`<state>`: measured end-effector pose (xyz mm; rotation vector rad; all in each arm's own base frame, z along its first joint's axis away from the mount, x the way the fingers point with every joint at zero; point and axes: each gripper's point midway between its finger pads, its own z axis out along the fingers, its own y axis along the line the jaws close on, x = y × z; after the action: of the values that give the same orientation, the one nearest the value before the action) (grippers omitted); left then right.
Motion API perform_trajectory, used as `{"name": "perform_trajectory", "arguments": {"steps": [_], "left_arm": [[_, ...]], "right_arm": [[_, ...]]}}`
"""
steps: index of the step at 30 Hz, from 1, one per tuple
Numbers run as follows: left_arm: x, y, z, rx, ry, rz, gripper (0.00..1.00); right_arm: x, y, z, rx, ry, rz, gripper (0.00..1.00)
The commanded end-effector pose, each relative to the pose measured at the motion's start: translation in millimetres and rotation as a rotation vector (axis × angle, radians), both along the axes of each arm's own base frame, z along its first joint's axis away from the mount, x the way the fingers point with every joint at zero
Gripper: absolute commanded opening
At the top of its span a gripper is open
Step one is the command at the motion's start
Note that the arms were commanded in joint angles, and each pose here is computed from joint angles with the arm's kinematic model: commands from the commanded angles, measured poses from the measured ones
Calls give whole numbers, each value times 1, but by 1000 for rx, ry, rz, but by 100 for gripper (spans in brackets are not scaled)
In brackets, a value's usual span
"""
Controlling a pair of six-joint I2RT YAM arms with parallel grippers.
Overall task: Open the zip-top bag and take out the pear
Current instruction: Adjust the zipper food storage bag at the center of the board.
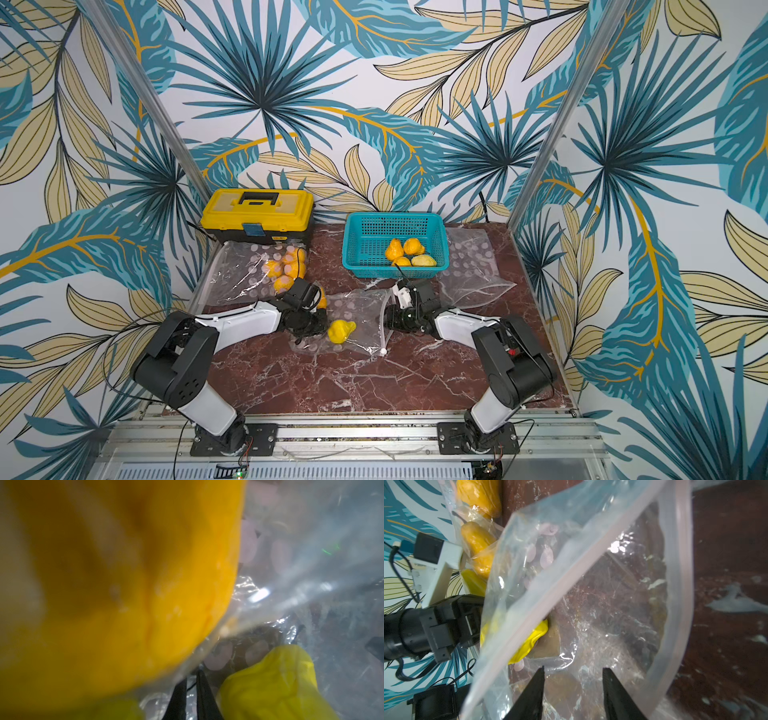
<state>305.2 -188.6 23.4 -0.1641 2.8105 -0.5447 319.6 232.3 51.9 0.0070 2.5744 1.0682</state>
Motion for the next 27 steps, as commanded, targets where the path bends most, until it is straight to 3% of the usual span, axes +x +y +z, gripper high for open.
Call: {"name": "perform_trajectory", "arguments": {"steps": [1,8,11,14,18,27], "left_arm": [[-13,-2,-17,15,35,-61,12],[-12,-17,-6,-21,-16,-121,13],[-5,-20,15,-31,-94,-122,19],[-1,-18,36,-42,-142,-105,24],[-10,-7,48,-25,-120,-43,28],[-38,-14,45,-74,-32,0,26]], "right_arm": [[15,12,0,38,-3,-40,46],[13,59,17,250,-46,103,45],[10,69,24,312,-59,145,47],[11,63,13,262,-47,115,47],[10,56,7,204,-45,98,46],[4,44,-7,106,-17,87,46]]}}
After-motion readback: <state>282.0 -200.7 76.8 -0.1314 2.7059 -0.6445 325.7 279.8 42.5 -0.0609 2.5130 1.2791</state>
